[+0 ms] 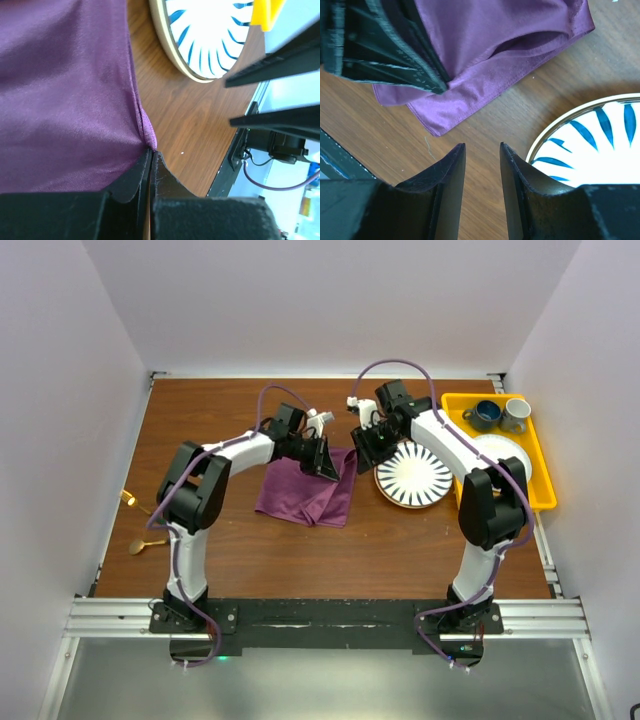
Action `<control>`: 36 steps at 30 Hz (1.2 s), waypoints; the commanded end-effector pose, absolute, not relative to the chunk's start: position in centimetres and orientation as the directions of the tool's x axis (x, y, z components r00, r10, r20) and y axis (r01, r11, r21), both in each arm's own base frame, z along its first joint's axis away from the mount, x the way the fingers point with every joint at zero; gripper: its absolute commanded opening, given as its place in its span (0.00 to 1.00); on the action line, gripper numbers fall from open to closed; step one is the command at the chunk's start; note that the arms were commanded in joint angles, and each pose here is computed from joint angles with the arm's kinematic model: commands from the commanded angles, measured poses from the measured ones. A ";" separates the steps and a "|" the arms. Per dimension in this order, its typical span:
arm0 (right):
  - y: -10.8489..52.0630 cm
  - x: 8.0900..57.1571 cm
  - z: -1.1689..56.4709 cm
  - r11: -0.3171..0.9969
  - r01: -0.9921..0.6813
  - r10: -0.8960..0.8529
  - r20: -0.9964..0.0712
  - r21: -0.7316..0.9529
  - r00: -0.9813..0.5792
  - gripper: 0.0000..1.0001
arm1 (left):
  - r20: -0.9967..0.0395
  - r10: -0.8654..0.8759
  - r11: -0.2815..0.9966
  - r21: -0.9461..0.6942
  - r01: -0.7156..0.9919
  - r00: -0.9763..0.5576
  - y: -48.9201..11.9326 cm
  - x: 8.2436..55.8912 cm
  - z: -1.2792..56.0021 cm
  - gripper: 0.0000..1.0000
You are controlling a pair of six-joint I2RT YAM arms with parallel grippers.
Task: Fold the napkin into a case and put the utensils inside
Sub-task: Fold the rectangle-folded napkin at the center of the board.
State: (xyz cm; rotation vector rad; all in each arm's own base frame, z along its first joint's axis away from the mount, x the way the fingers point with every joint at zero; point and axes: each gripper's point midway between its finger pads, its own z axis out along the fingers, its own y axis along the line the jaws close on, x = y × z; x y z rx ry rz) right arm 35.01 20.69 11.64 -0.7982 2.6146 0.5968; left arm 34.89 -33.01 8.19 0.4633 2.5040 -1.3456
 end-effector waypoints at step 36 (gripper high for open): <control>20.0 35.8 12.4 0.774 -0.576 -0.422 -0.464 0.264 -0.779 0.40 | -0.397 0.059 0.431 -0.817 0.382 -0.916 -33.6 37.7 10.3 0.42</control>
